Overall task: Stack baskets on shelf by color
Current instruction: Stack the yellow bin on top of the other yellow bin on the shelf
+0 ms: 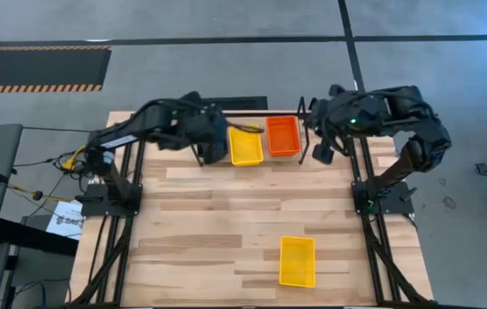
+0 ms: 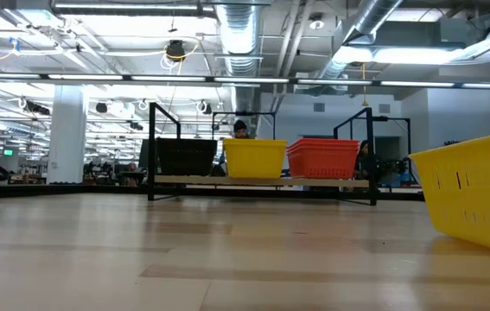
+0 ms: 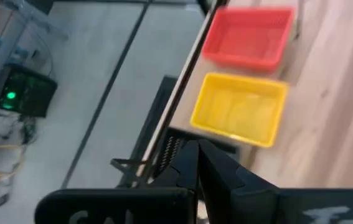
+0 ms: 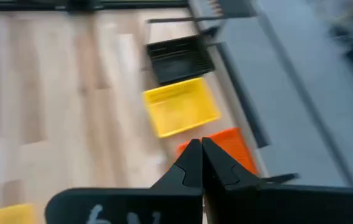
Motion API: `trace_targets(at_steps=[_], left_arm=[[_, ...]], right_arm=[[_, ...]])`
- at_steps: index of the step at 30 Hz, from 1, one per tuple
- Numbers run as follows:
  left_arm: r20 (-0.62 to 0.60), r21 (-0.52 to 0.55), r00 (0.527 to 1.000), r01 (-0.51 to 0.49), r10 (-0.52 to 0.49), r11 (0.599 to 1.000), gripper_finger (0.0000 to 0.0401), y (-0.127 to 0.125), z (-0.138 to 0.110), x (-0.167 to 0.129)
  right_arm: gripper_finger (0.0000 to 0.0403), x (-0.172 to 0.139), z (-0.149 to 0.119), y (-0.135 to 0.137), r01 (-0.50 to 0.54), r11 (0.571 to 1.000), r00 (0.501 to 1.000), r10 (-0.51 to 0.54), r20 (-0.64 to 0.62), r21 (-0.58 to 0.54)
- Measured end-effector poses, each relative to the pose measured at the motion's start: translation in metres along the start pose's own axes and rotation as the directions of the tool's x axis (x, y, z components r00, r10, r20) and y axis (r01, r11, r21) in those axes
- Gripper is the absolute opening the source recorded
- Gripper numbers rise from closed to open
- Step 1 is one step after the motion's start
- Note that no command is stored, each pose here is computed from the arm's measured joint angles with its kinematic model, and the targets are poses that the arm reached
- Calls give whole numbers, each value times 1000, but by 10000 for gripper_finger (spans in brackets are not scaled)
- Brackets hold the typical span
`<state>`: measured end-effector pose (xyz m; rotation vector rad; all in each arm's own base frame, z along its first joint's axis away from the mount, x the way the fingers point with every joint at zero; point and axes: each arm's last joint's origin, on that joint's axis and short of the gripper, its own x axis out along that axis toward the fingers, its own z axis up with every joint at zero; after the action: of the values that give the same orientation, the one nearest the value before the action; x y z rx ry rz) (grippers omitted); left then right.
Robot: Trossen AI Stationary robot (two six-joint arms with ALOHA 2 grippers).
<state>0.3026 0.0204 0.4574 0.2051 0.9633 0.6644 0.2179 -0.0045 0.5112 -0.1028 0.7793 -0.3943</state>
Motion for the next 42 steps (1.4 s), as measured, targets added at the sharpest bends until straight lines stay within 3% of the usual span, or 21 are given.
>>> trace_targets(at_steps=[5,10,16,21,26,32,38,42], left_arm=[[105,-83,994,21,-12,996,0,-13,-10,-38],[198,-93,979,72,-53,993,0,-32,-23,-71],[288,-87,954,110,-80,990,0,-54,-36,-102],[322,-55,937,161,-135,985,0,-66,-46,-118],[338,23,924,179,-176,984,0,-74,-52,-129],[344,90,911,212,-230,973,0,-73,-59,-138],[339,146,907,211,-249,966,0,-73,-60,-139],[339,165,907,204,-250,965,0,-73,-60,-139]], right_arm=[[20,17,6,18,-146,989,988,146,-55,9],[38,32,9,51,-327,945,937,323,-130,-7],[49,57,-7,99,-411,911,871,382,-309,-32],[50,69,-35,126,-367,929,827,350,-441,51],[50,67,-67,143,-240,949,788,314,-530,206],[50,66,-92,167,-98,931,767,296,-569,352],[53,73,-94,196,-102,910,793,319,-520,403],[69,86,-97,217,-101,922,788,303,-535,374]])
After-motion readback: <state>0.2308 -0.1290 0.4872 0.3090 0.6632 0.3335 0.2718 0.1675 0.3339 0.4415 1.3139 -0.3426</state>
